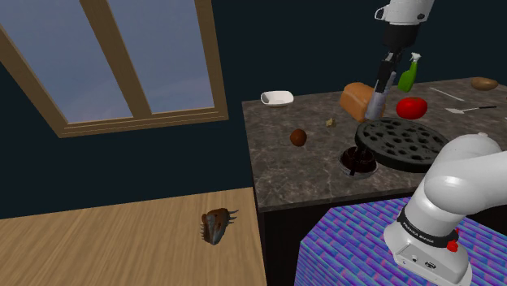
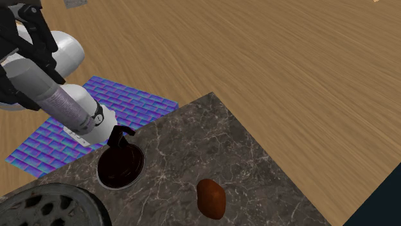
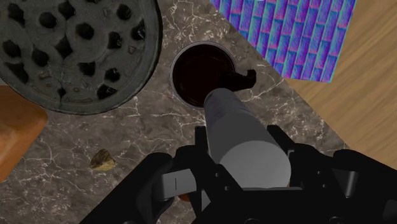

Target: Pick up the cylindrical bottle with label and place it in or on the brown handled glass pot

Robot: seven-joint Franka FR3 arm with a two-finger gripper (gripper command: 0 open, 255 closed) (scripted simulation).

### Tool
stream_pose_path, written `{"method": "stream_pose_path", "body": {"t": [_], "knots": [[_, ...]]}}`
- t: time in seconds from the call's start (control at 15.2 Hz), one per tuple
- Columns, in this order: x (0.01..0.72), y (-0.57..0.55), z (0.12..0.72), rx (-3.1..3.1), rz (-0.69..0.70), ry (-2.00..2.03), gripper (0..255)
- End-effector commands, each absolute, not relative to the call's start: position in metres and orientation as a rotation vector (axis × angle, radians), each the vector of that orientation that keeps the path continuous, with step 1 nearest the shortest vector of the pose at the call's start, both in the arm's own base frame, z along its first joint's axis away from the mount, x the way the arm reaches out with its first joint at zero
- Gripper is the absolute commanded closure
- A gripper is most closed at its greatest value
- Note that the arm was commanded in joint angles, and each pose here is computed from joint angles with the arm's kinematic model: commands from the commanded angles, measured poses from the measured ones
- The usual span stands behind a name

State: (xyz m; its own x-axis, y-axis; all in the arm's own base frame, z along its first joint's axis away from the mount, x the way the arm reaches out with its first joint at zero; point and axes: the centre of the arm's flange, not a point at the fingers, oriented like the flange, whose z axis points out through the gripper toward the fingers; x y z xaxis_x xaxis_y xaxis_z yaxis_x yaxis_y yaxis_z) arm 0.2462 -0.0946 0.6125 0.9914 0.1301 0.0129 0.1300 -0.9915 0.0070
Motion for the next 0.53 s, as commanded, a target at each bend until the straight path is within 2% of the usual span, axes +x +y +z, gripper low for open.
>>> {"method": "stream_pose_path", "body": {"t": [0.0,0.46], "knots": [[0.247,-0.096,0.602,3.128,0.021,0.205,255],[0.247,-0.096,0.565,3.128,0.021,0.205,255]]}}
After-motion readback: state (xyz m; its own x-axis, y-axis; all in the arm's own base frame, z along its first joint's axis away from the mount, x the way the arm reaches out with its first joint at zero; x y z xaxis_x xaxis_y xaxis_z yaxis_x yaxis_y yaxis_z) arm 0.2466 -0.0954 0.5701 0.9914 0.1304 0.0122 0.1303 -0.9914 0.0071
